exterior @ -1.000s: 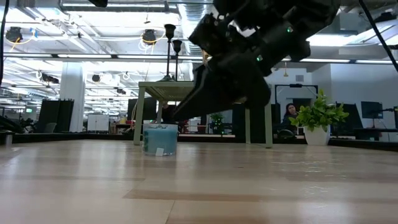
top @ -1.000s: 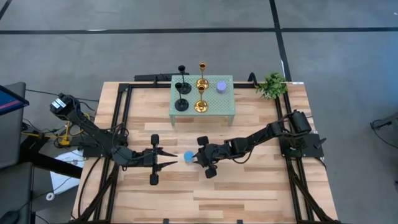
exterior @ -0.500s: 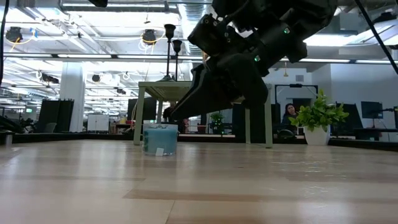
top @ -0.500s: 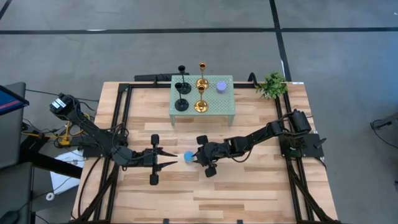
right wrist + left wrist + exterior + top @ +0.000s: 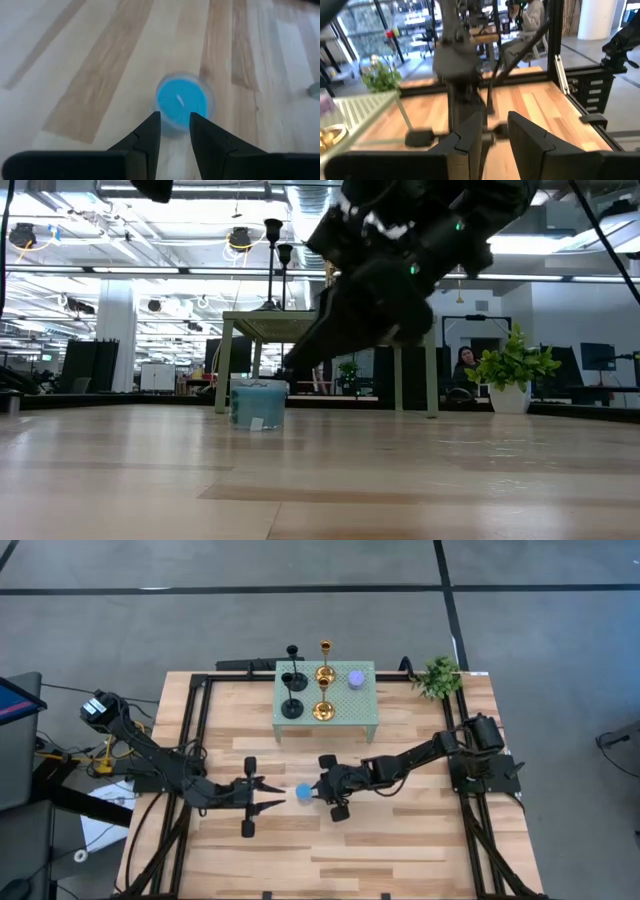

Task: Pick & Place candle stick holders
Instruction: Put the blue scented candle on the shelf aligned with the purple scented candle

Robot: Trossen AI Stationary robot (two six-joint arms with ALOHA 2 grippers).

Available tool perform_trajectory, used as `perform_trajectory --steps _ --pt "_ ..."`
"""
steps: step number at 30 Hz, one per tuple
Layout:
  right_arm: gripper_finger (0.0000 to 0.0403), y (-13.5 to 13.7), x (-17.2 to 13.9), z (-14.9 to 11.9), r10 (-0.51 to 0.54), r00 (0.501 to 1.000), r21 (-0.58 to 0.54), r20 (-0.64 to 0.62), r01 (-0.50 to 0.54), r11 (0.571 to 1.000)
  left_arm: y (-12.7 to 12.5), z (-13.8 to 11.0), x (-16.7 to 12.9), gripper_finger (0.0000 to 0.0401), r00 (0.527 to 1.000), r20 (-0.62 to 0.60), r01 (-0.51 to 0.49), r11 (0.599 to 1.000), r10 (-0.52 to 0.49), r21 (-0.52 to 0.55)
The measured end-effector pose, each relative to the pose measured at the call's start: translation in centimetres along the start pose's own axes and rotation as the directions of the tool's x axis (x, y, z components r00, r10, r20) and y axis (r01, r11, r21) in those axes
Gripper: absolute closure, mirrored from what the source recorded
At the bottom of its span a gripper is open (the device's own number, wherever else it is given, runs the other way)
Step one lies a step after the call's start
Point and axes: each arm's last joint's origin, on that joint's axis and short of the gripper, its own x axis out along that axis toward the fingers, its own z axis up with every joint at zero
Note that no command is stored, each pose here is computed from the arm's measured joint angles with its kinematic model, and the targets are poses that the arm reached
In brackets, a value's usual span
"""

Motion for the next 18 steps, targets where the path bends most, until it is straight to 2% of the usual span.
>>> perform_trajectory --steps 6,13,18 --pt "0.0308 0.7 -2.1 0.8 -0.05 0.997 0.032 -0.052 0.052 0.998 -0.1 -0.5 0.0 0.0306 0.999 -0.044 0.015 1.0 -0.015 -0.006" --pt "0.0308 1.7 -5.7 1.3 -0.03 0.985 0.106 -0.168 0.049 0.993 -0.7 -1.2 0.4 0.0306 0.994 -0.072 0.089 0.996 -0.087 0.015" --pt "0.0308 2.6 -7.1 2.2 -0.008 0.991 0.116 -0.133 0.024 0.993 -0.3 -1.2 0.6 0.0306 0.995 -0.068 0.07 0.997 -0.068 0.021"
